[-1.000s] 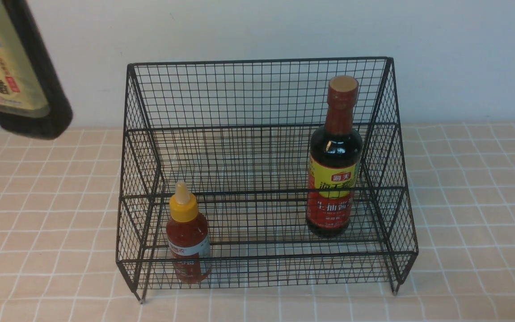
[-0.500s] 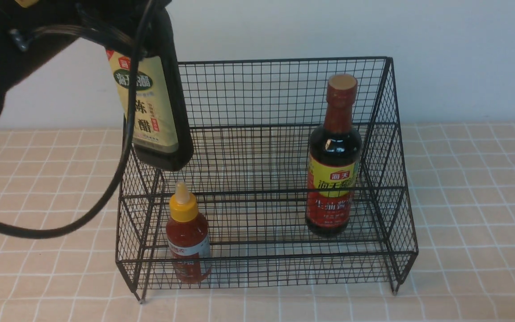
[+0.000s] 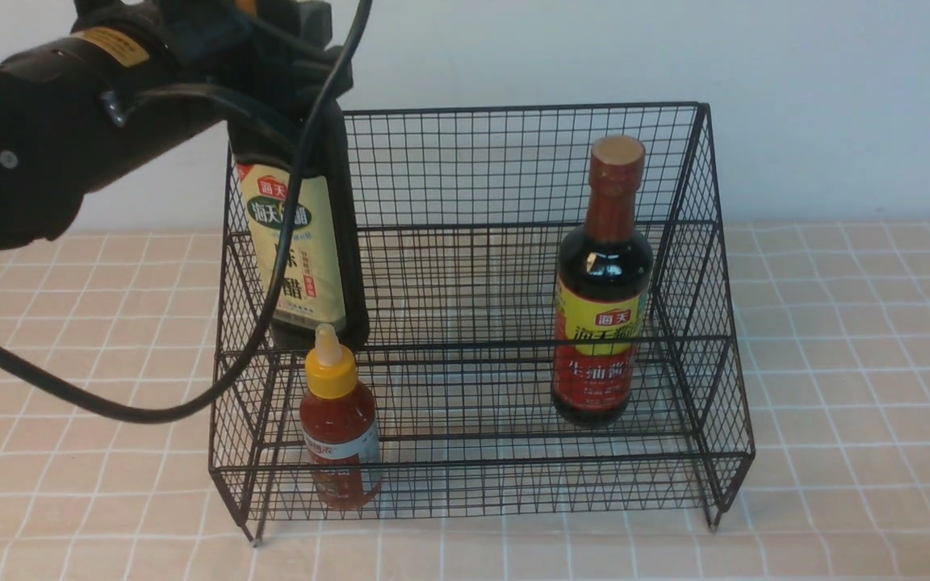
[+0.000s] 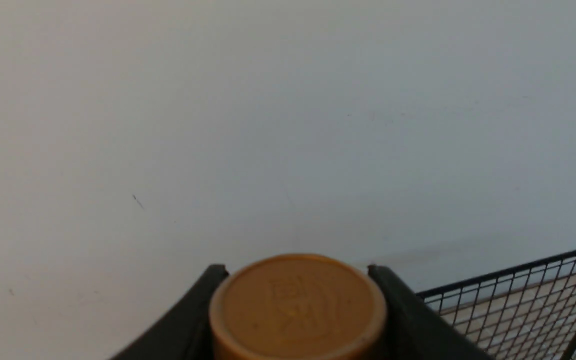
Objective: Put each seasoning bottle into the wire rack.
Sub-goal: Use the left arm to put the condiment bottle back on the shelf
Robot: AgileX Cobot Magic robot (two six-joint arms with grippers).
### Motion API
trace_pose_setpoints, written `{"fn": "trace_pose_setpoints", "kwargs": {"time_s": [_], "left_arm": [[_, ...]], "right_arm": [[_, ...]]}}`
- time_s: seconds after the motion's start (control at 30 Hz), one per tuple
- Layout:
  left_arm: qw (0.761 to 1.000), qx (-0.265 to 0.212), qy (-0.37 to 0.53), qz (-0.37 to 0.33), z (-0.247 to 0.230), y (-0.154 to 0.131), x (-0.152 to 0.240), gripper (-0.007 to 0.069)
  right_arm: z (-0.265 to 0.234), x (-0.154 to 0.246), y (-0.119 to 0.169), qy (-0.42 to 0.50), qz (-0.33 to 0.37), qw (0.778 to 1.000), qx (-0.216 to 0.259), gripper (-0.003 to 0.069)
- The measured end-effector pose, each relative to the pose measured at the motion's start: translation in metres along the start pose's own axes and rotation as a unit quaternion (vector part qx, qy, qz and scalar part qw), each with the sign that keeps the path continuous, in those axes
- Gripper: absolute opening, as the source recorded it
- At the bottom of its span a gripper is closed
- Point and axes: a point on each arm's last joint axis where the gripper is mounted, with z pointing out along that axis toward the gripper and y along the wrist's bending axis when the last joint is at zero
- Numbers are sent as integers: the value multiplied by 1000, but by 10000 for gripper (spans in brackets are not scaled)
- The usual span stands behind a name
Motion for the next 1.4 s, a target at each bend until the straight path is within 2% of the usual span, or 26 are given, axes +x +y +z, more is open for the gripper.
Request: {"fn": "trace_pose_setpoints", "kwargs": {"time_s": [0.27,0.6,0.97,1.03,1.13,1.4], "left_arm": [[998,21,57,13,2,-4,12,304],[984,59,164,26,14,-10,43,304],[984,60,165,28,14,-10,44,314],[985,58,159,28,14,-10,43,353],[990,46,128,28,13,-8,35,450],[997,28,64,27,3,-5,12,479]], "right_arm": [[0,0,0,0,0,1000,0,-15],[0,0,0,0,0,1000,0,-15],[0,0,0,0,0,1000,0,-15],[0,0,0,0,0,1000,0,-15],[0,0,0,0,0,1000,0,-15],[0,0,0,0,0,1000,0,-15]]}}
